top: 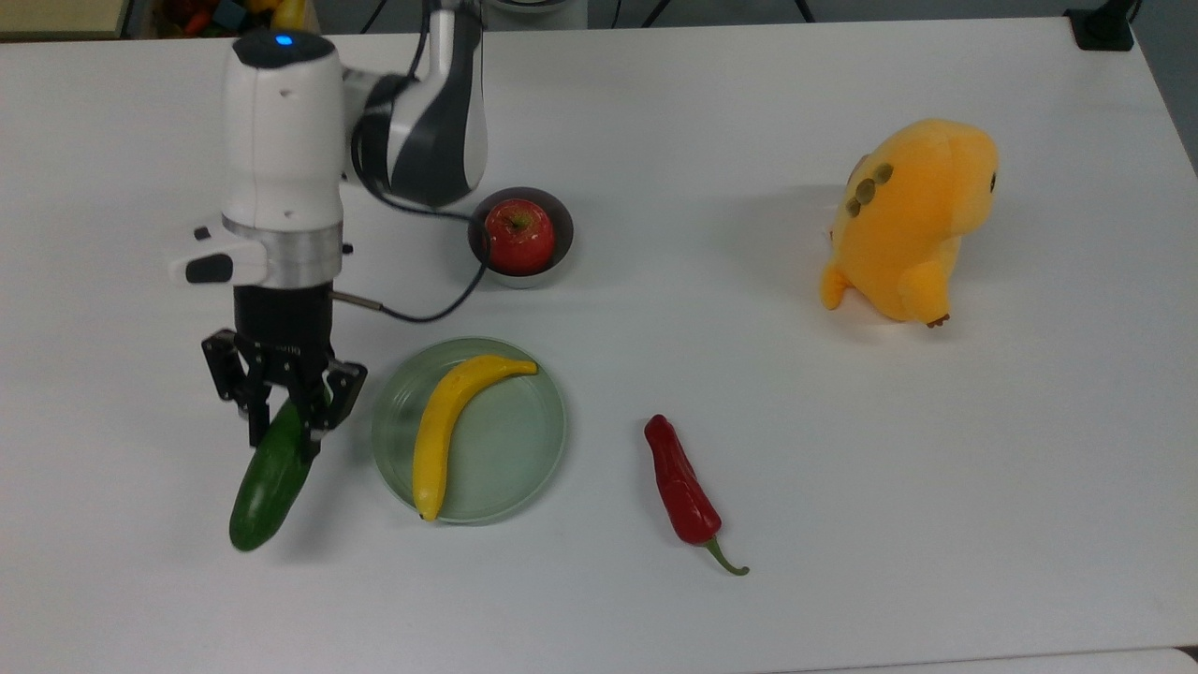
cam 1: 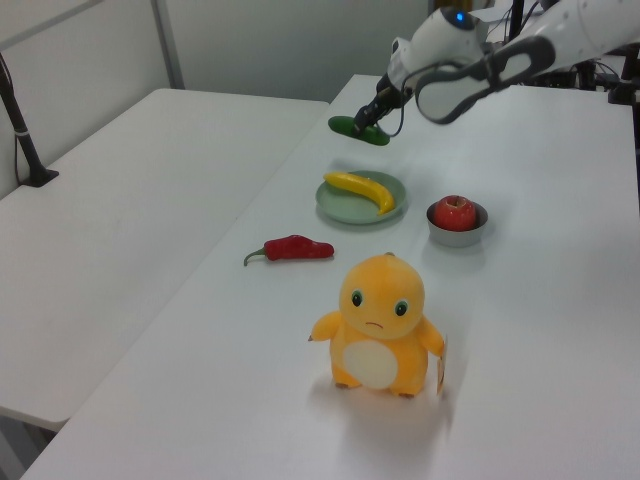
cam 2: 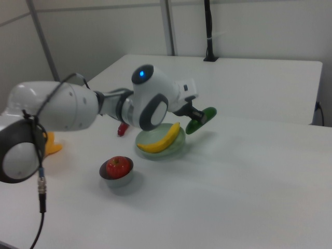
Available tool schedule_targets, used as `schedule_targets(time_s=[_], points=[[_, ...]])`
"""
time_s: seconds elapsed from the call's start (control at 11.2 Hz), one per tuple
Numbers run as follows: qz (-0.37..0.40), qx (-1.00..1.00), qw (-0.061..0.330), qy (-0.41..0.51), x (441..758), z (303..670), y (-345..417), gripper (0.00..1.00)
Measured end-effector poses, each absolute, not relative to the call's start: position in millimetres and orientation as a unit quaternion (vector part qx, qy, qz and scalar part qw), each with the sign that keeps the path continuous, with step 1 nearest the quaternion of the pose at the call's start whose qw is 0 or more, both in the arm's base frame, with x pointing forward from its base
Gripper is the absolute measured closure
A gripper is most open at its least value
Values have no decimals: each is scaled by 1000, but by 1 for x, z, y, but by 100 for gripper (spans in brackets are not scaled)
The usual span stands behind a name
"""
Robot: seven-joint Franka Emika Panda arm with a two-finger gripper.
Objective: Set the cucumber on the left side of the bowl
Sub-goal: 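Lift the cucumber and carry it beside the bowl with the apple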
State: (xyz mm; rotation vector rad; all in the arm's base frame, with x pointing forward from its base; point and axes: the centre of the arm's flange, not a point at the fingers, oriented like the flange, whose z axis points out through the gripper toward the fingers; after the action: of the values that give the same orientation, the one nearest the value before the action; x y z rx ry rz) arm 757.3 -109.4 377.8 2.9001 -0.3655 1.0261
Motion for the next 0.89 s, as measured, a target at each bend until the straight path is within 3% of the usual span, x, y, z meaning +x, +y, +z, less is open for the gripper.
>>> schedule_targets(time_s=[0.45,0.71,0.89], points=[[196,975,-3,-101,702,467,-64,52],[107,992,-16,-65,656,499,-23,52],[44,998,-52,-15,624,515,4,52]])
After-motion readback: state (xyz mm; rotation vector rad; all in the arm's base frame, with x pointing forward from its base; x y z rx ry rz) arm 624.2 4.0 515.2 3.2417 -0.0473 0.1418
